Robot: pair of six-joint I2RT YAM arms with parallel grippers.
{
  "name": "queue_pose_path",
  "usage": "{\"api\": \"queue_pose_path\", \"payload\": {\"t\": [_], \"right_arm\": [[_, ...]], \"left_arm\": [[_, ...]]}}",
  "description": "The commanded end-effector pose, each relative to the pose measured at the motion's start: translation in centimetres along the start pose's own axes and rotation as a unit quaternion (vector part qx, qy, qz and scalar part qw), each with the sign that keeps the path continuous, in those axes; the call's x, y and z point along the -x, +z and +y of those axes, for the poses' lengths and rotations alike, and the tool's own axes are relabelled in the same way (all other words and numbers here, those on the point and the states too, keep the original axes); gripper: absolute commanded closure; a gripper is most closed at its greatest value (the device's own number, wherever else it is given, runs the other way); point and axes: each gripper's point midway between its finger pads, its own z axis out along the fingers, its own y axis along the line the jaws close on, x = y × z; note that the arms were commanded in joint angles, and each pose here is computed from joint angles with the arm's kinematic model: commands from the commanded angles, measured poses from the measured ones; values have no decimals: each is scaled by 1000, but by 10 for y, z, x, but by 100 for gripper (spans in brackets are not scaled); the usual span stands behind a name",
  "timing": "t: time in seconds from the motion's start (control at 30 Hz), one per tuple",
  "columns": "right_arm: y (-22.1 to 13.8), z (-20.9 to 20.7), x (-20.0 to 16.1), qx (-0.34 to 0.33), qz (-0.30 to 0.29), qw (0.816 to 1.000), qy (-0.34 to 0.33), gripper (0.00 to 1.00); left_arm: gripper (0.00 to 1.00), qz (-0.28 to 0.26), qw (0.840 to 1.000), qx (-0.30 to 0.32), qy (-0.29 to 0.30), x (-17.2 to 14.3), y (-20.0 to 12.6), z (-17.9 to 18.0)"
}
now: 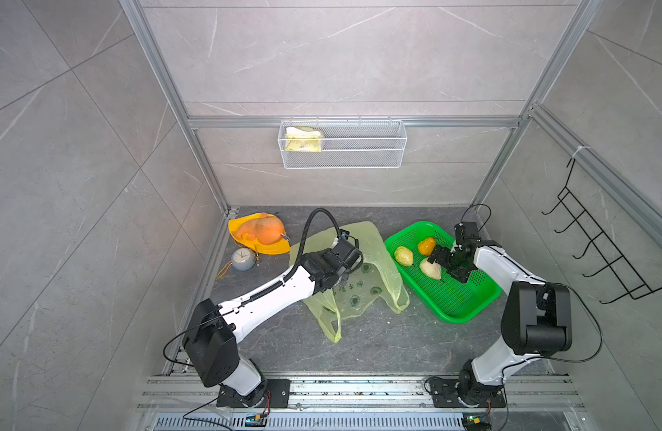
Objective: Place the pears into plastic bags & tie knots
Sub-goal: Pick up the pear from the basket.
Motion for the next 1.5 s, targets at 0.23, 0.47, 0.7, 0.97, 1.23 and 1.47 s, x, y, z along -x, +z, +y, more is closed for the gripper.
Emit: {"api": "queue_pose_path", "payload": {"t": [0.23,0.47,0.7,0.97,1.23,1.47], "right_arm": [[-2,-2,-12,12,-6,1000,7,1],[26,11,-1,1,4,1000,-13,1],[32,17,-24,14,14,1000,-24,1],[34,14,-35,14,20,999,-23,13],[-26,30,-28,62,-34,997,-31,42],[-136,74,-91,209,-52,972,-94,48]], "left_arm": [[100,-7,1000,-3,-22,1,0,1],[100,1,1000,0,-22,-4,2,3],[100,2,1000,-11,-28,-5,5,-2],[100,6,1000,-15,-25,-7,4,-3],[100,11,999,-28,-32,-9,4,-7],[100,20,998,-41,-39,-9,-4,-9]]}}
